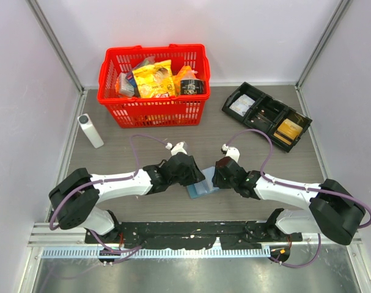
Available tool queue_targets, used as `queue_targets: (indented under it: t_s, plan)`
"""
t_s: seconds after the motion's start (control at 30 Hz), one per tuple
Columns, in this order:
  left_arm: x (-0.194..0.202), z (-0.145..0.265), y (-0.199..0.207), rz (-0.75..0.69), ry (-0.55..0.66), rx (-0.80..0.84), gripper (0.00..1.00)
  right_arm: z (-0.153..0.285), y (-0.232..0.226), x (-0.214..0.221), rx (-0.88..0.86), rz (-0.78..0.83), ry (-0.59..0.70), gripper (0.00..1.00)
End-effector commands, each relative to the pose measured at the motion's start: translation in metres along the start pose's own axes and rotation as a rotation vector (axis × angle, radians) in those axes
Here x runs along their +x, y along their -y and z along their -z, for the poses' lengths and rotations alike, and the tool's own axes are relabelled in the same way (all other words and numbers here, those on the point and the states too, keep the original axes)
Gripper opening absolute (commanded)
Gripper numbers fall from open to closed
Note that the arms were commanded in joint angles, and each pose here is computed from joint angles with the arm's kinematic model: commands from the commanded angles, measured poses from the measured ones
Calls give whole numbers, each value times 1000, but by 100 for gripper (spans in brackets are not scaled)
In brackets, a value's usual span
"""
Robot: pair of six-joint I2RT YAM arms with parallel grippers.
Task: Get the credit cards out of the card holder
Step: Remove the credit card from the card holder.
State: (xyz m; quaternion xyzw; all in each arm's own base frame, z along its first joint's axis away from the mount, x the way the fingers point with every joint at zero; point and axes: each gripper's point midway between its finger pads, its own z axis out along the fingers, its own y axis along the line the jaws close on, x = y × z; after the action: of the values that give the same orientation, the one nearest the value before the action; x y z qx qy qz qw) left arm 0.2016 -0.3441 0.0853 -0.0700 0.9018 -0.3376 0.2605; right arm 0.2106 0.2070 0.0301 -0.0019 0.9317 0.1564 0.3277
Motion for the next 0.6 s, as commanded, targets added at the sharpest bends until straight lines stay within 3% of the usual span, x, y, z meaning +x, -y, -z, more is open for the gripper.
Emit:
queue_targets:
  t_s: [0.0,0.57]
  plan:
    - [-6,3,15,1,26,64,33,0,-5,-3,-20,-21,15,35]
    - [7,-6,9,-6,-10,41,18,3,-6,-6,-27,-27,32,35]
